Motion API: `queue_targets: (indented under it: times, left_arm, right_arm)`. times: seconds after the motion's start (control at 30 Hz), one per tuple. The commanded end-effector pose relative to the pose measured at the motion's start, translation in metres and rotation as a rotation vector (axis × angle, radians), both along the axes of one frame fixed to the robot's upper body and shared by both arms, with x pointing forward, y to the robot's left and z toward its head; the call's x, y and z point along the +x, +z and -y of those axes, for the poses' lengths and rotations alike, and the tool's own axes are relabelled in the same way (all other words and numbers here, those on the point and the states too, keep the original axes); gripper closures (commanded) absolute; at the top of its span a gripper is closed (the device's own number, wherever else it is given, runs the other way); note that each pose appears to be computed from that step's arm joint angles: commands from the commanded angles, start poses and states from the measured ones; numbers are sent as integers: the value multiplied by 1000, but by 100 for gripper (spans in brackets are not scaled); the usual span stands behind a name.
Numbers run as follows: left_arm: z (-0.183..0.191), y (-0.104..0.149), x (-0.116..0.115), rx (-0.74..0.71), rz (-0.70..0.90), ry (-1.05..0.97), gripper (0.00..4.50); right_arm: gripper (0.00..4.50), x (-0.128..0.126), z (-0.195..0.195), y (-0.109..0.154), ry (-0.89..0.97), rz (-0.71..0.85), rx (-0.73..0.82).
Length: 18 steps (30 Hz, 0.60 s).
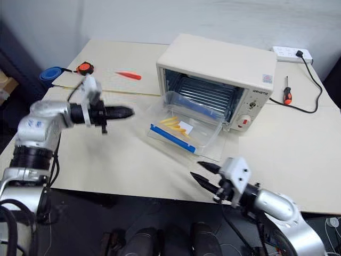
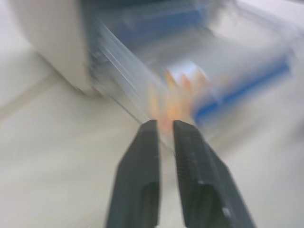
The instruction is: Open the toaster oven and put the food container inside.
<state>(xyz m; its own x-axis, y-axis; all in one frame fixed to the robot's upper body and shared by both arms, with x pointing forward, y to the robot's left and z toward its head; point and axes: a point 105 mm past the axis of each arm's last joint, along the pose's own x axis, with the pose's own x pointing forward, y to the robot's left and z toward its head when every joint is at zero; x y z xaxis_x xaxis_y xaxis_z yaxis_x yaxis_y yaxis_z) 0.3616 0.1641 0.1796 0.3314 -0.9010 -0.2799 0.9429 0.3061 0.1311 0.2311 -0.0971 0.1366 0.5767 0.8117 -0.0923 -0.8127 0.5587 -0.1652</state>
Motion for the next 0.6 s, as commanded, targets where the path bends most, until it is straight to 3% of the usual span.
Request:
queue_targets:
  times: [0.03, 0.07, 0.3, 0.47, 0.6]
  left_arm:
    - [31, 2, -5, -60, 54, -111, 450]
    - [42, 0, -5, -82, 62, -125, 450]
    - [79, -6, 20, -158, 101, -25, 450]
    - [88, 13, 50, -321, 159, 169, 450]
    - [100, 13, 52, -371, 155, 197, 450]
  right_arm:
    - [426, 25, -6, -7, -67, 50, -30]
    - [445, 34, -5, -8, -92, 62, -42]
    - [445, 76, 15, 5, -211, 131, -81]
    - [445, 100, 31, 12, -280, 174, -105]
    - [445, 118, 39, 20, -336, 202, -93]
